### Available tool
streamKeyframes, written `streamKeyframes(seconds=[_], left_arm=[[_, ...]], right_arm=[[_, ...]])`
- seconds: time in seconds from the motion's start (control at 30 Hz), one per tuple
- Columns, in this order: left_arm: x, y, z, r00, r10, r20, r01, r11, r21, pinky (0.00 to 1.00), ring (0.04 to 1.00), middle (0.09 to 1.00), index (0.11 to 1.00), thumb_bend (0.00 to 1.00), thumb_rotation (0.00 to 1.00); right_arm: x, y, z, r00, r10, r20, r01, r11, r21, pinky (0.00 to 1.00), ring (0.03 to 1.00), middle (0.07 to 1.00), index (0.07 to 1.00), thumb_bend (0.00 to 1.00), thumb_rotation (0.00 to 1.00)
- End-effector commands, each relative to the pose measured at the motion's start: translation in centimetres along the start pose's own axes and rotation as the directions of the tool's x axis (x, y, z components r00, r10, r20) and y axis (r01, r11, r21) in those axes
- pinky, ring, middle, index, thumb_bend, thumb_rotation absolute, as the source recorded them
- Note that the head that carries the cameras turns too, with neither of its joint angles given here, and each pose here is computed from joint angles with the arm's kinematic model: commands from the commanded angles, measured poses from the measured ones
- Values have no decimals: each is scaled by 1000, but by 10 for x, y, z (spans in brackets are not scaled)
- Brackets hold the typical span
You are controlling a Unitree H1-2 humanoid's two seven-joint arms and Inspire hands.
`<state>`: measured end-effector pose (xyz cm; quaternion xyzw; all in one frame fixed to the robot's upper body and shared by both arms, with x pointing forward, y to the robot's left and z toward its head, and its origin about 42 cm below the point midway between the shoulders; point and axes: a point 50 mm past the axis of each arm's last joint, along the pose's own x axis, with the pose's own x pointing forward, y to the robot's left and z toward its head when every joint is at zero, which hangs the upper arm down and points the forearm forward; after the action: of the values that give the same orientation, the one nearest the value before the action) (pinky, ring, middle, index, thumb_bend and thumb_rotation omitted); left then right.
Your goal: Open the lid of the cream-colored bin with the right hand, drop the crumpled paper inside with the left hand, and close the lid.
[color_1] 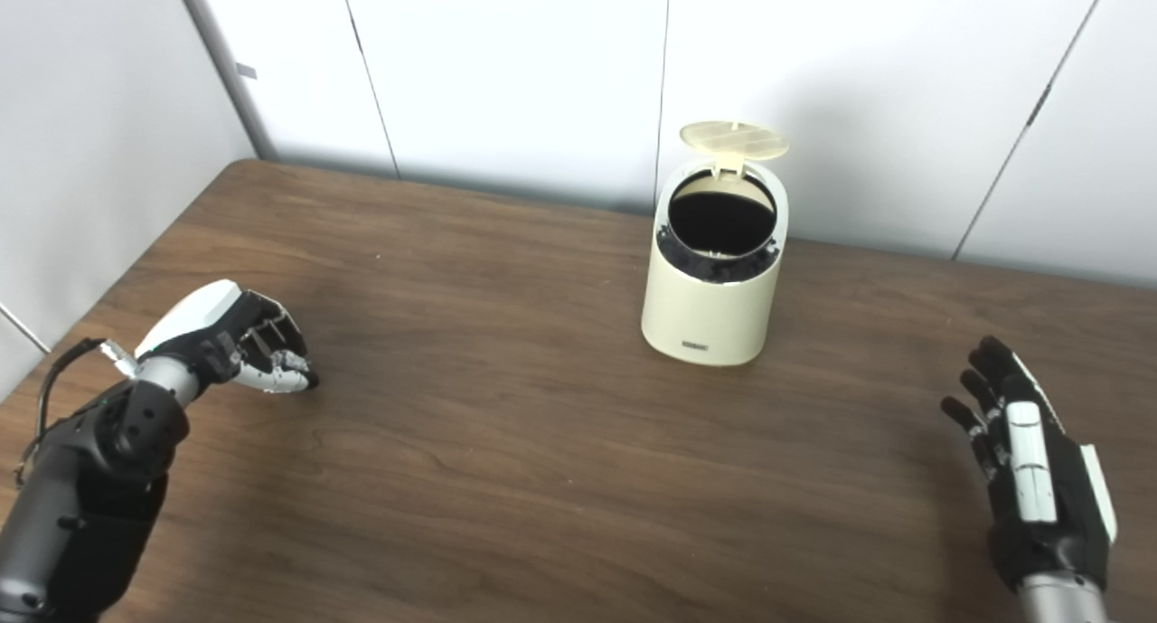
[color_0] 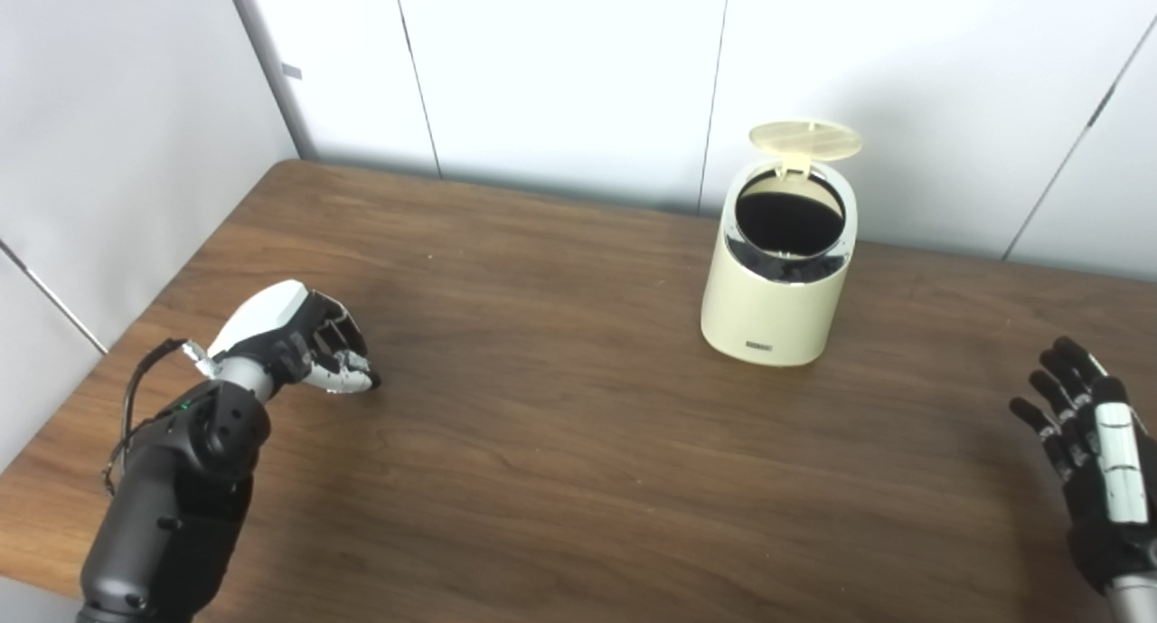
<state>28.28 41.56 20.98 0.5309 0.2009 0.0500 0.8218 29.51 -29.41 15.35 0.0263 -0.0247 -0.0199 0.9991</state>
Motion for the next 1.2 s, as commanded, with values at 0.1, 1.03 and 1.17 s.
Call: streamKeyframes(seconds=[0.1, 1.03, 1.17], left_arm=[[-4, 23, 15, 994, 97, 55, -98, 995, 17, 465, 437, 526, 460, 500, 0], [-30, 57, 139, 824, 278, 493, -285, 956, -62, 378, 387, 489, 511, 473, 0], [-27, 60, 157, 798, 269, 540, -286, 957, -54, 352, 390, 486, 505, 473, 0]], right_arm=[[7, -3, 14, 997, 16, 78, -16, 1000, -1, 869, 923, 905, 867, 497, 832], [10, -1, 3, 994, 39, 101, -37, 999, -27, 874, 908, 893, 858, 468, 867], [11, -1, 0, 993, 42, 109, -40, 999, -20, 875, 908, 894, 854, 484, 837]])
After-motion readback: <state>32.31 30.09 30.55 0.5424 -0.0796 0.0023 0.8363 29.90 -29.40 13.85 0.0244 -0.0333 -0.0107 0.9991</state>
